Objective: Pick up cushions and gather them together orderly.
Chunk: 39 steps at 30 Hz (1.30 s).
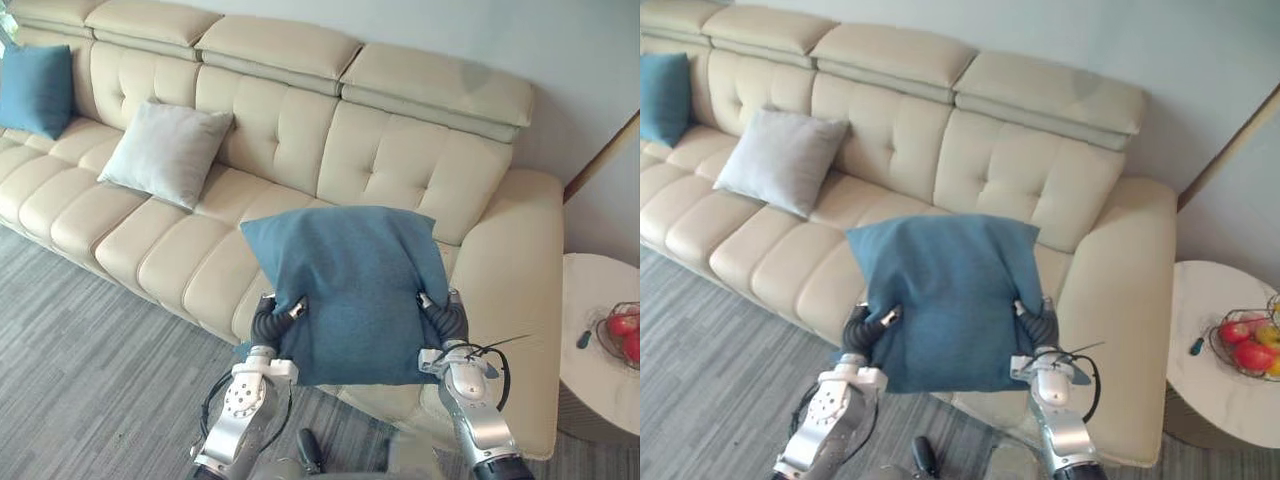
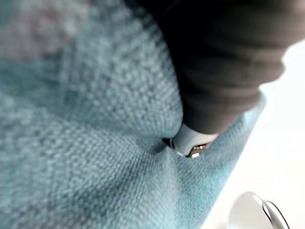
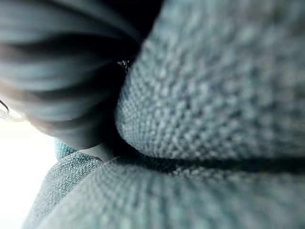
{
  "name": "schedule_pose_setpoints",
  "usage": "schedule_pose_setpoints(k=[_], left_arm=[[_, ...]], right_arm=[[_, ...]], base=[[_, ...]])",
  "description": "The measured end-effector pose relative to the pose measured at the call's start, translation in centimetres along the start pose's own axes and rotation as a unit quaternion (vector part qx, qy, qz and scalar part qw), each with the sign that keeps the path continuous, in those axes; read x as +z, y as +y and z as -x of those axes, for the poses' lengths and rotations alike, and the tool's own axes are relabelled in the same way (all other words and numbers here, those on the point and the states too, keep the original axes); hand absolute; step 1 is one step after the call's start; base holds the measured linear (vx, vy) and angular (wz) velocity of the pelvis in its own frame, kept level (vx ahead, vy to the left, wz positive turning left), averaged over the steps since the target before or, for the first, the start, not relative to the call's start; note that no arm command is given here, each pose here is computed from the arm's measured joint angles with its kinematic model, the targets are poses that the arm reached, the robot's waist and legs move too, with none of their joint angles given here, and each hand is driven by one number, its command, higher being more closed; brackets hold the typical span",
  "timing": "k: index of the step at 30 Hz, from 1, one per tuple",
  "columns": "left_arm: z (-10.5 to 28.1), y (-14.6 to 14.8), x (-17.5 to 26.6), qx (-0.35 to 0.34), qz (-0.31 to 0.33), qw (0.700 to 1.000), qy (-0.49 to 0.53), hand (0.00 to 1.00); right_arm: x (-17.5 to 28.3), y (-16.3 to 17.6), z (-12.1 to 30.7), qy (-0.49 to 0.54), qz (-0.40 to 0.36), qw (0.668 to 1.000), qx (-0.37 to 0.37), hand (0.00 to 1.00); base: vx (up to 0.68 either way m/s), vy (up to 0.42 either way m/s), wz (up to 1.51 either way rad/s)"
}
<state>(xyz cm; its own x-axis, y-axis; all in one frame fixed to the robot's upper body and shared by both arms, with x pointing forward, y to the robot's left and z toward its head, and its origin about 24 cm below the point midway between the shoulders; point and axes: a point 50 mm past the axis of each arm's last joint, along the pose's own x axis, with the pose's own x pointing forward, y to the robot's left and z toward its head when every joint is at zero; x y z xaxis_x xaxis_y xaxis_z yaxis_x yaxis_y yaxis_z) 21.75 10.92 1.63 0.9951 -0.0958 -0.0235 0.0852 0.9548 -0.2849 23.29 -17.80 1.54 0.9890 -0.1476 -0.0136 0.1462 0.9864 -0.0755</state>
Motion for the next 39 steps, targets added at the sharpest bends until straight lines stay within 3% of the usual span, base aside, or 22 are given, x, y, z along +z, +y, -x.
schedule_pose_setpoints(k=[8,18,25,34,39], left_arm=[[1.3,0.6,-1.5,0.013,0.01,0.999,0.034,1.0],[1.2,0.9,-1.8,0.01,-0.002,0.999,0.043,1.0],[1.6,0.8,-1.7,0.003,-0.006,0.999,0.041,1.0],[1.8,0.0,-2.0,-0.021,-0.059,0.997,0.046,1.0],[-0.9,-0.2,0.5,-0.022,-0.099,0.995,-0.016,1.0]], right_arm=[[0.5,0.2,0.1,-0.01,-0.003,1.0,0.005,1.0],[0.5,0.7,-0.2,-0.008,-0.021,1.0,-0.004,1.0],[0.1,0.4,0.2,0.0,-0.012,1.0,-0.007,1.0],[-2.9,-0.7,2.0,0.055,0.054,0.997,-0.022,1.0],[-1.6,-0.3,0.2,0.027,0.052,0.998,-0.028,1.0]], base=[[0.22,-0.044,-0.19],[0.18,0.238,-0.42],[0.0,-0.007,-0.52],[-0.03,-0.06,-0.23],[-0.03,-0.016,-0.09]])
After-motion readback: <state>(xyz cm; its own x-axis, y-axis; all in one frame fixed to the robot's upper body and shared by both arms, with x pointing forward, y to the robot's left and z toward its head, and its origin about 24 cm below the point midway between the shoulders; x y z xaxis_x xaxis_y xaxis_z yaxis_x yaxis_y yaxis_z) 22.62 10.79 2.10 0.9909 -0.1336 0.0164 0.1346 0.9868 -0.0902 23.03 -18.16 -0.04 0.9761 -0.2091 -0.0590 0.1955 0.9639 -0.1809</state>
